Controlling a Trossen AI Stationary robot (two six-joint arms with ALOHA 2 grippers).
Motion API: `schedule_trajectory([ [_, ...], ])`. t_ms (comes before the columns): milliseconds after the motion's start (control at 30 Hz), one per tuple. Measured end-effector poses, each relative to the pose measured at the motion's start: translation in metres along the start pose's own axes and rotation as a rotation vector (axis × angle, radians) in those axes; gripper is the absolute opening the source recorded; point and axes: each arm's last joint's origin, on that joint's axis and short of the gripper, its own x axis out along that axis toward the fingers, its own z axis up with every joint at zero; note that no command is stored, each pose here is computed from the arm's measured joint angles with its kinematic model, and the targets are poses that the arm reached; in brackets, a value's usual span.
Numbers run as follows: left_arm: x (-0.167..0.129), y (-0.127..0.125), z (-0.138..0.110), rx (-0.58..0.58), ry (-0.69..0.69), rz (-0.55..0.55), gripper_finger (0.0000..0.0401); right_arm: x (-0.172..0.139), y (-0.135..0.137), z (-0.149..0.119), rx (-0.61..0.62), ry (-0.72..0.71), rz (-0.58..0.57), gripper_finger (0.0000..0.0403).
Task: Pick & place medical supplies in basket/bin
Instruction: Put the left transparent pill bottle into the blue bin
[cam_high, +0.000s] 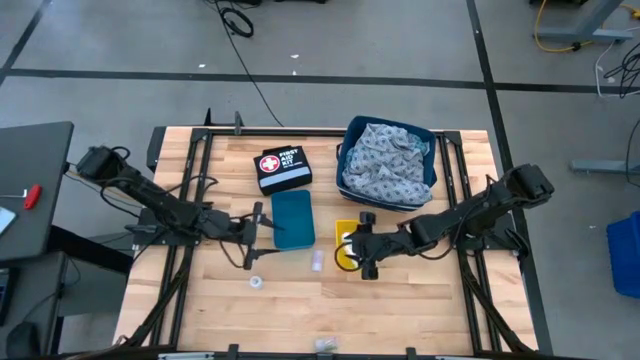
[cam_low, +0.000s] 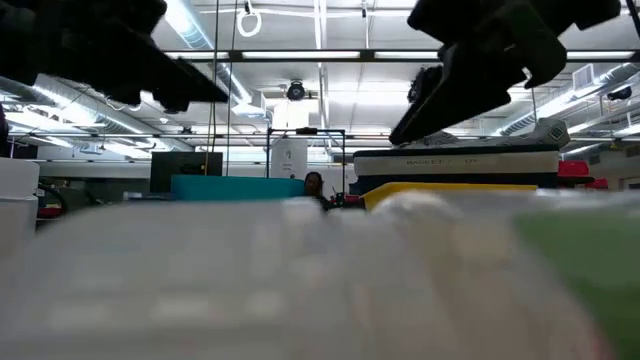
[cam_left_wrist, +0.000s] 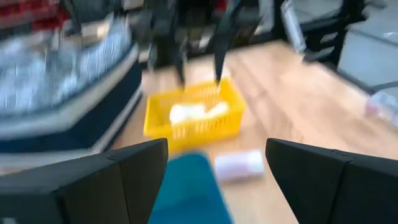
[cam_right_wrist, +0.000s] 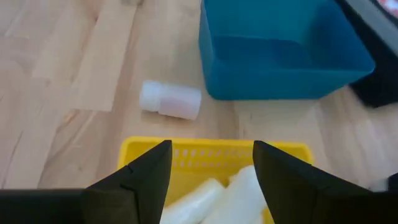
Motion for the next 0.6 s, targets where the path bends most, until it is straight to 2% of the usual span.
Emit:
schedule_trajectory([
  [200,-0.001,-0.005,-0.008,-0.068,0.11,-0.027,0.0272,-0.006,-0.001,0.017,-0.089,0.001,-0.003,0.0231],
  [333,-0.002,-0.014,-0.009,-0.099,0.302,-0.084,0.0272,-0.006,-0.001,0.016,-0.114,0.018,-0.001,0.0231],
  [433,-0.005,-0.021,0.0,-0.119,0.431,-0.109,0.0272,-0.006,-0.001,0.013,-0.122,0.043,-0.001,0.0231],
  [533,-0.009,-0.029,0.016,-0.11,0.499,-0.145,0.0272,-0.006,-0.001,0.013,-0.123,0.046,0.0,0.0231],
  [600,-0.013,-0.034,0.025,-0.123,0.545,-0.215,0.0272,-0.006,-0.001,0.013,-0.123,0.046,0.0,0.0231],
])
